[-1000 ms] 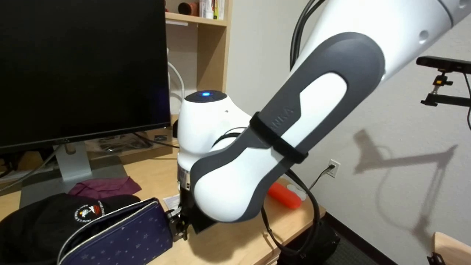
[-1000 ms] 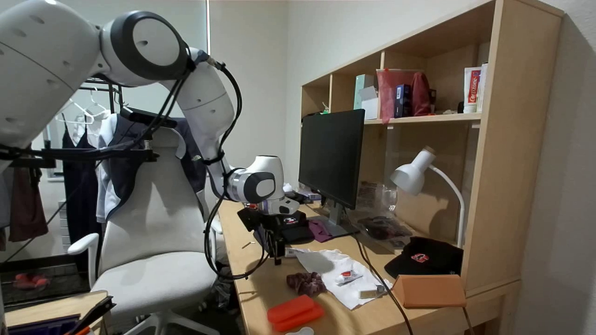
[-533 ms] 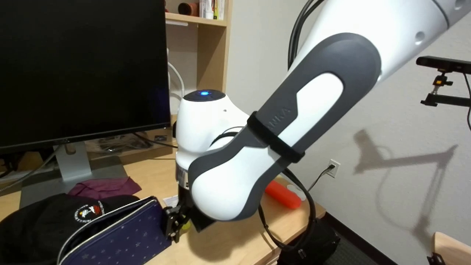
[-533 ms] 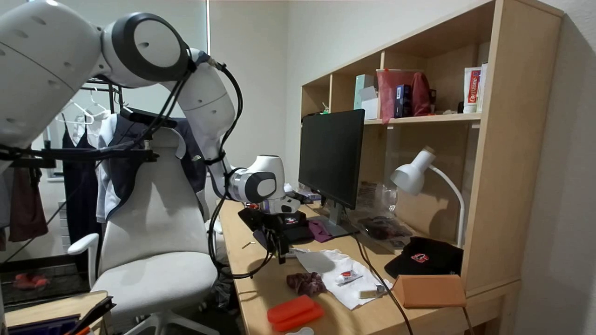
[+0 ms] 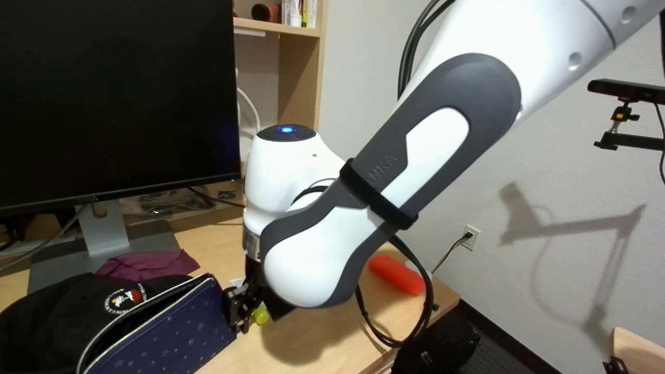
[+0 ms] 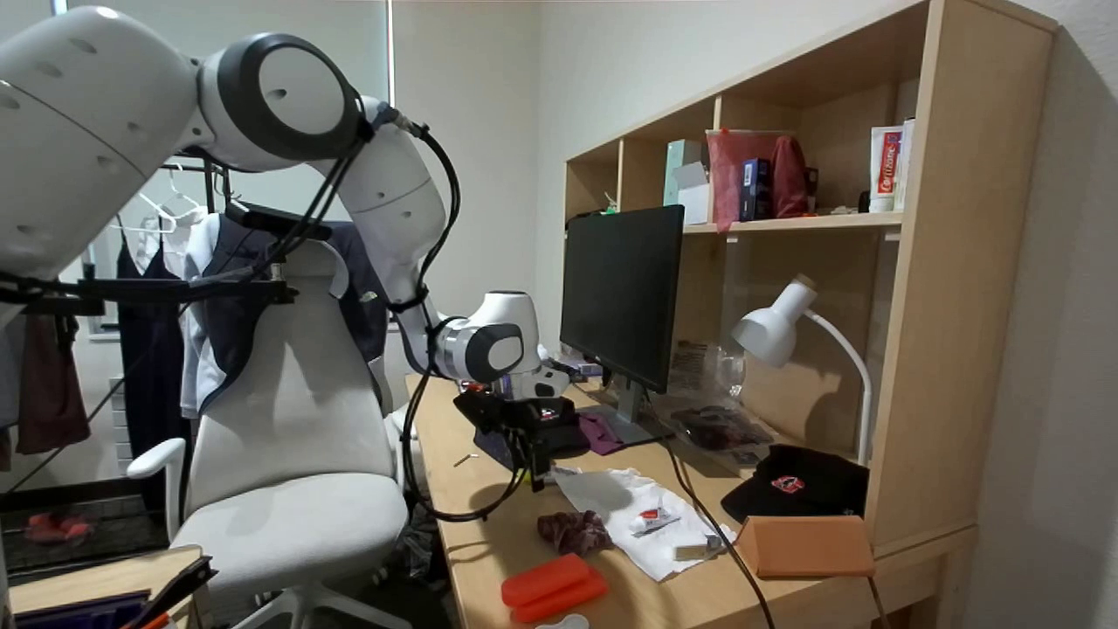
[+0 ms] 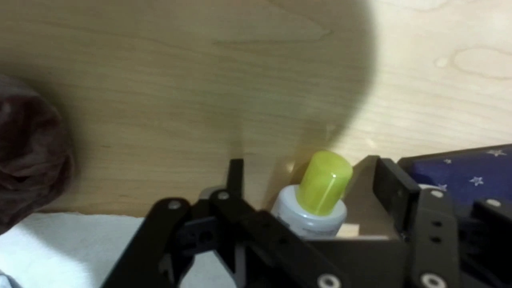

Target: Move the white and yellow tube on the left to the right side of the desk

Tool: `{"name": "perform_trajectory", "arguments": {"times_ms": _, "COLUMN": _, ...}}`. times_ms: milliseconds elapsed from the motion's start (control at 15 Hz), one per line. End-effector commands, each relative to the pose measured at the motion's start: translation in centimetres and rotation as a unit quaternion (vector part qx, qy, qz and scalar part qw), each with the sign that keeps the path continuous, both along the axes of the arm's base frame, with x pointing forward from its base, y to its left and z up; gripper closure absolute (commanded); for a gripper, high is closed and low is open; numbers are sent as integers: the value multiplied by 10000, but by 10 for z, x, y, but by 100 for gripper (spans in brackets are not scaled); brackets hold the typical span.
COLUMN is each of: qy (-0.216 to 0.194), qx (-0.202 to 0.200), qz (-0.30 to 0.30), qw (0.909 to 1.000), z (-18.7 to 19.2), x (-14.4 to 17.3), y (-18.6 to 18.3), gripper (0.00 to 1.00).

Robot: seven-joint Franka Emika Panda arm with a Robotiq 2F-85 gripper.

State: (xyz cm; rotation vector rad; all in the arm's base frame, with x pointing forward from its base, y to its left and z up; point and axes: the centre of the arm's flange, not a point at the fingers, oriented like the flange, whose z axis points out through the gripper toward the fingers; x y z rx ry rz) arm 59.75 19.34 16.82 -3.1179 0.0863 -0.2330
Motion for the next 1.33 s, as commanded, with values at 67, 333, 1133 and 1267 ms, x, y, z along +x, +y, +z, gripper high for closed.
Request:
{"name": "perform_trajectory", "arguments": {"times_ms": 67, "qy": -87, "qx": 98, "qz": 73, "qw": 9999, "z": -9, "x": 5, "y": -1, "gripper": 53}}
{"name": "perform_trajectory", "arguments": {"times_ms": 333, "qy": -106, "qx": 130, "qz": 55, "qw": 9998, "z": -10, "x": 5, "y": -2, "gripper": 78}}
{"name": "perform_trajectory", "arguments": {"times_ms": 1133, "qy": -439, "qx": 313, "qz": -526, "qw": 9972, "z": 14, "x": -29, "y": -43, "gripper": 87}}
{"name": "perform_trajectory", "arguments": {"times_ms": 1267, "qy": -584, "qx": 429, "qz": -698, "qw": 9949, "z": 18, "x": -37, "y": -57, "gripper": 87}}
